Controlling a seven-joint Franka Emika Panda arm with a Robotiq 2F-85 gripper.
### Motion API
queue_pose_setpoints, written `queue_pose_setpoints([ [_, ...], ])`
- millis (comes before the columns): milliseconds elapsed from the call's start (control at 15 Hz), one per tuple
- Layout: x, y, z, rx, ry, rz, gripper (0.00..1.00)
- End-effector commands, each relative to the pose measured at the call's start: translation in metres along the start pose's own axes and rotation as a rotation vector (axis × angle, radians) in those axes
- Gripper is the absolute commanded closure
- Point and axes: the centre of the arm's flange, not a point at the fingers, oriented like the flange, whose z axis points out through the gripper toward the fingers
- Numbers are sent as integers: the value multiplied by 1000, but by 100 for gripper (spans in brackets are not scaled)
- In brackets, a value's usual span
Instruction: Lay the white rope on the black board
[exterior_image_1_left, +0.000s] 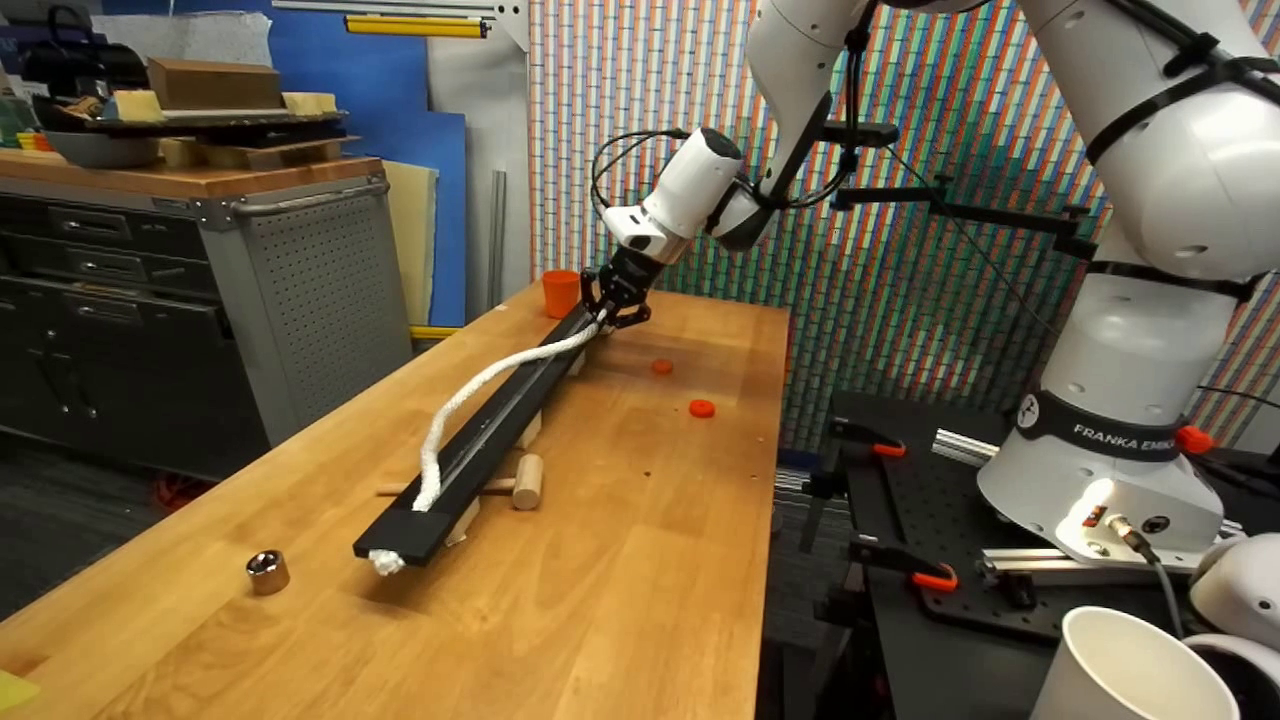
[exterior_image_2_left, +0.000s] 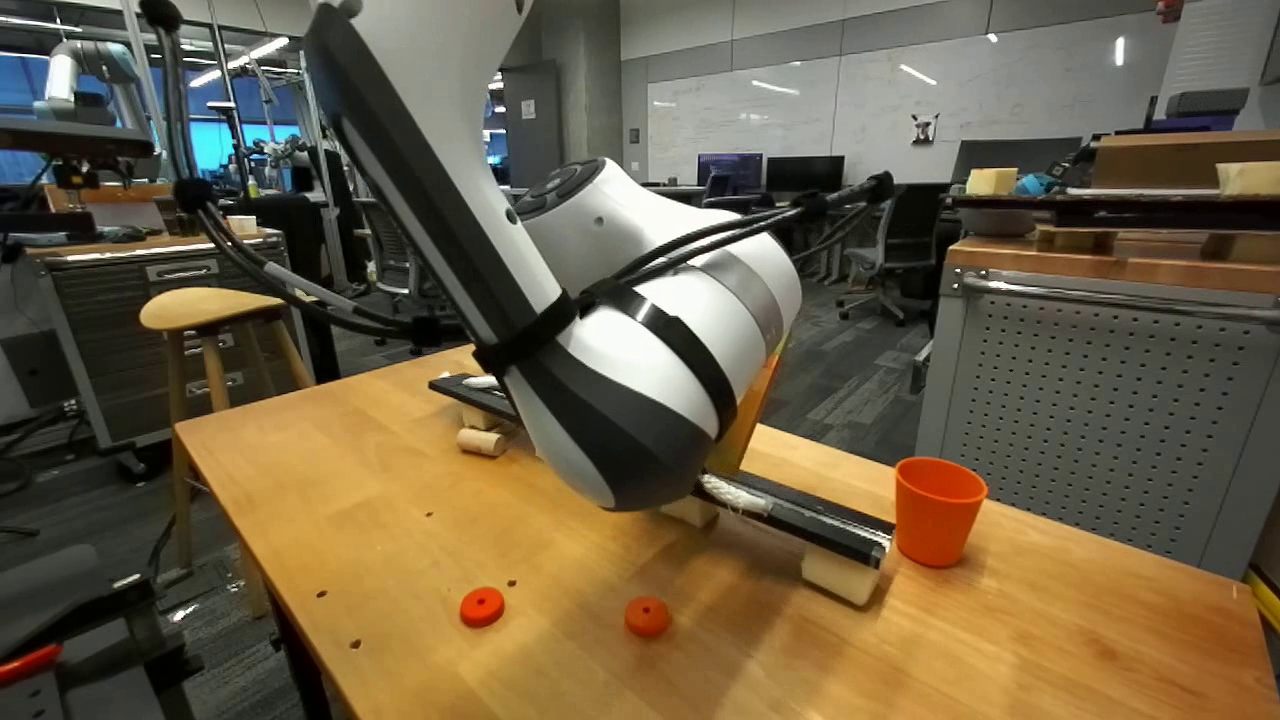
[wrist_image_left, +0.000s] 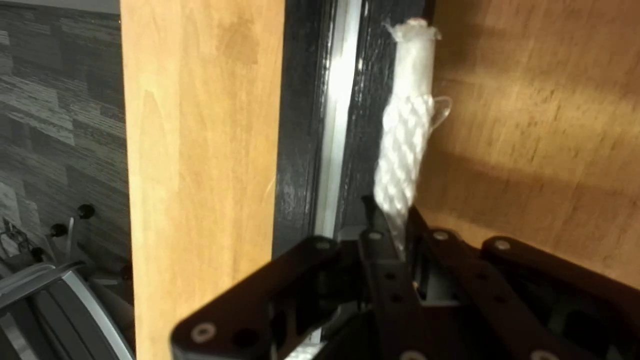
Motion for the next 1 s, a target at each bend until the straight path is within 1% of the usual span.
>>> queue_pose_setpoints([
  [0, -4, 12, 11, -43, -67, -69, 97],
  [267, -6, 24, 6, -54, -98, -153, 97],
  [600, -12, 18, 0, -34, -109, -240, 97],
  [933, -27, 17, -5, -14, -125, -307, 97],
])
